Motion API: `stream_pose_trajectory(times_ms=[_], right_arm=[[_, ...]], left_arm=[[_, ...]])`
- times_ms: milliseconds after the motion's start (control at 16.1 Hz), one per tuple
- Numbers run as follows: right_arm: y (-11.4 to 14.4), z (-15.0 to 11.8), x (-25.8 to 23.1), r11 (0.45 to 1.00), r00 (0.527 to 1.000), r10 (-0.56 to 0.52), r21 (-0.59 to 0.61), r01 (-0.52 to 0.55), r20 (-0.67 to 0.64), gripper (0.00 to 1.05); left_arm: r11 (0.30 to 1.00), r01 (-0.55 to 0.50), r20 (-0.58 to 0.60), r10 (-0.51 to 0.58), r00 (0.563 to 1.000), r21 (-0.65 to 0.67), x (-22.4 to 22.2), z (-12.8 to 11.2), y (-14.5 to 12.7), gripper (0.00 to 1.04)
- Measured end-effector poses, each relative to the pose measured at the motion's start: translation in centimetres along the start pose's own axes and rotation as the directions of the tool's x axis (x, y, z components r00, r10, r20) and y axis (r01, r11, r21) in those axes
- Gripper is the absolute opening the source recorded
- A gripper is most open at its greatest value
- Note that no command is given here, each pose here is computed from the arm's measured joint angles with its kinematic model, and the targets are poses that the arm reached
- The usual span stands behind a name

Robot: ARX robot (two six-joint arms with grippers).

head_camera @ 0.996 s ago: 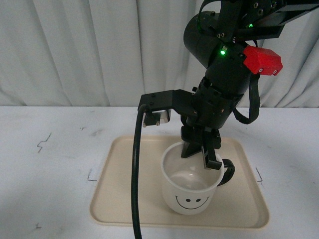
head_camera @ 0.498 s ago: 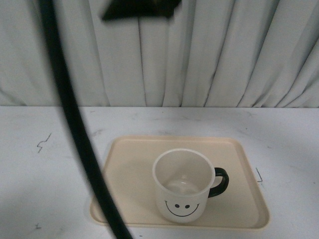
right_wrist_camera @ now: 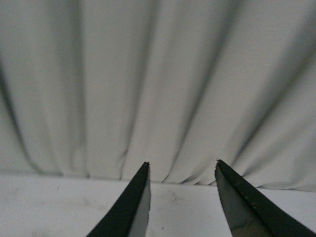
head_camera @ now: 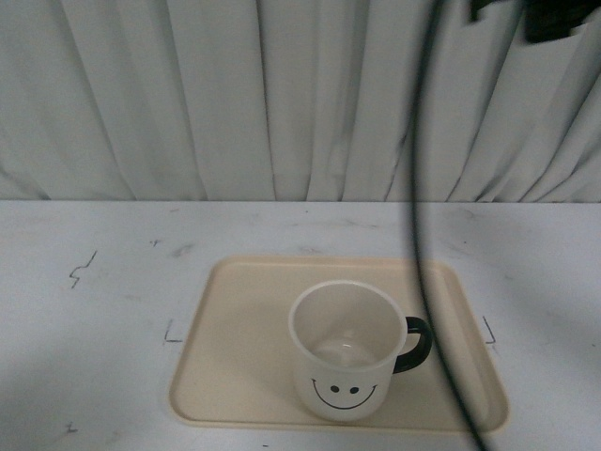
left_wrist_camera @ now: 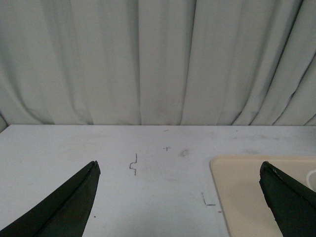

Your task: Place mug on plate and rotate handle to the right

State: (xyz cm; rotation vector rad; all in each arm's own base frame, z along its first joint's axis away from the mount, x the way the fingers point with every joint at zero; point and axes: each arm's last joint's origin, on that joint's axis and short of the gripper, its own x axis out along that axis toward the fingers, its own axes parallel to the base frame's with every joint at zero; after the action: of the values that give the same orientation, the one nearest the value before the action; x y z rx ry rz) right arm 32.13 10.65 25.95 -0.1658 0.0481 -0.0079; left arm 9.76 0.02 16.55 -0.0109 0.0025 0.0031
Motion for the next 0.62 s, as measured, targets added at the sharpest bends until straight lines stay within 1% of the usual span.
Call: stream_pose_trajectory(times_ms=[62, 125, 187, 249, 374, 436, 623], right_arm=[[-1.6, 0.2, -1.5, 0.997, 0.997, -0.037, 0.07, 0.033, 0.061, 0.34], [-2.9, 0.4, -3.8, 0.99, 0.989, -0.045, 0.138, 0.025, 0.139, 0.24], [-3.6, -0.8, -5.6, 0.987, 0.988, -0.019, 0.159, -0.005, 0.151, 0.11], [-3.9, -2.6, -6.5, 0.988, 0.993, 0.004, 0.152, -0.021, 0.114, 0.02], [-4.9, -6.8, -8.1, 0.991, 1.0, 0.009, 0.131, -0.009, -0.005, 0.02], [-5.3, -7.3, -8.8, 0.991, 1.0, 0.008, 0.134, -0.007, -0.007, 0.02], [-6.9, -7.1, -11.2, 0.988, 0.997, -0.007, 0.155, -0.005, 0.077, 0.02]], left_arm=[[1.0, 0.0, 0.0, 0.0, 1.0, 0.0, 0.0, 0.0, 0.0, 0.98], [1.0, 0.002, 0.0, -0.002, 1.0, 0.0, 0.0, 0.0, 0.0, 0.98], [1.0, 0.002, 0.0, -0.002, 1.0, 0.0, 0.0, 0.0, 0.0, 0.98], [1.0, 0.002, 0.0, -0.002, 1.0, 0.0, 0.0, 0.0, 0.0, 0.98], [1.0, 0.002, 0.0, -0.002, 1.0, 0.0, 0.0, 0.0, 0.0, 0.98], [1.0, 0.002, 0.0, -0.002, 1.0, 0.0, 0.0, 0.0, 0.0, 0.98], [1.0, 0.002, 0.0, -0.002, 1.0, 0.0, 0.0, 0.0, 0.0, 0.98]])
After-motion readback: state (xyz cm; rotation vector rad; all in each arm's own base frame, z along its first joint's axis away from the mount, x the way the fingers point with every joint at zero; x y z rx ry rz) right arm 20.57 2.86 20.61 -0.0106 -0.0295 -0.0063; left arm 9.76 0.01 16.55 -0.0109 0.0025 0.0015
